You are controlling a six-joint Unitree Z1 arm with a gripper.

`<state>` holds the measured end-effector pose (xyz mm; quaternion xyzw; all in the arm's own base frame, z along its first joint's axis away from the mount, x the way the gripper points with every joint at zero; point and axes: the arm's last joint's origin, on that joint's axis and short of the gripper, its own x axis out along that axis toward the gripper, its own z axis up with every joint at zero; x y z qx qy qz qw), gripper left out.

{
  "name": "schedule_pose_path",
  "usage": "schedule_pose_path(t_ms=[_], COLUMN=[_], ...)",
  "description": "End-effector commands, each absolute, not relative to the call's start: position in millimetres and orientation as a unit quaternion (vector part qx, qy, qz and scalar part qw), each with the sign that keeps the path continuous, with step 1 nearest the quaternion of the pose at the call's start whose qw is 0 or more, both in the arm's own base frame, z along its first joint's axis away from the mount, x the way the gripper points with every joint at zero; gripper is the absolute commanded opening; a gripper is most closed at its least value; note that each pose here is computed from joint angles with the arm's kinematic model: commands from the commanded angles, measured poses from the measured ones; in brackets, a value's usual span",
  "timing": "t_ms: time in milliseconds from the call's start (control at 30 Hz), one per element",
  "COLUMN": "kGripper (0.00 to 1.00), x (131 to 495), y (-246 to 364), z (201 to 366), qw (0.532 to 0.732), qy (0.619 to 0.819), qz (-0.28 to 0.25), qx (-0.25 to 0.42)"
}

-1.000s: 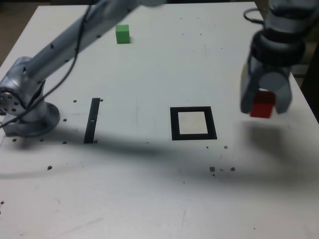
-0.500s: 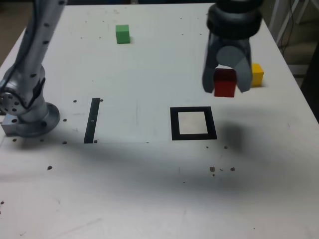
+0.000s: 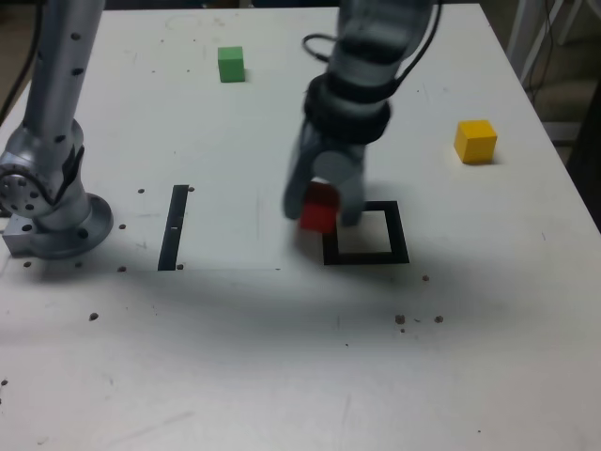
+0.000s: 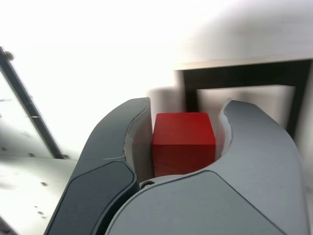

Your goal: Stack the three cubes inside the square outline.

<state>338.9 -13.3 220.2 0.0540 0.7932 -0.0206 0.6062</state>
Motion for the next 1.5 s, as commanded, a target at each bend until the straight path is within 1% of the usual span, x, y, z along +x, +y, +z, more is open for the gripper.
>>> schedule_pose_path(t_ms=[0,100,167,333,433,533,633,933,1000,1067,1200,1433,1467], kGripper=[0.33,0.33,0.33,0.33,0.33,0.33,0.33,0.33,0.35,0.41,0.61,0.94,0.96], x=[332.8,331.3,332.8,342.1,348.0,353.5,357.2,361.9,361.7,361.2,359.7,355.4,355.3], y=[-13.3,-14.3,-15.9,-19.1,-18.7,-18.5,-18.6,-20.7,-20.7,-20.7,-20.6,-20.7,-20.7], z=[218.8,214.3,214.9,232.8,238.4,236.7,231.8,218.0,216.8,215.8,213.9,214.0,214.4], qw=[0.610,0.616,0.626,0.662,0.673,0.675,0.672,0.672,0.672,0.671,0.671,0.681,0.681], qy=[0.791,0.786,0.779,0.748,0.738,0.736,0.738,0.739,0.739,0.740,0.740,0.731,0.731], qz=[-0.021,-0.022,-0.020,-0.003,0.006,0.014,0.016,0.005,0.004,0.004,0.004,0.002,0.001], qx=[0.050,0.044,0.044,0.054,0.057,0.058,0.057,0.044,0.044,0.044,0.044,0.040,0.040])
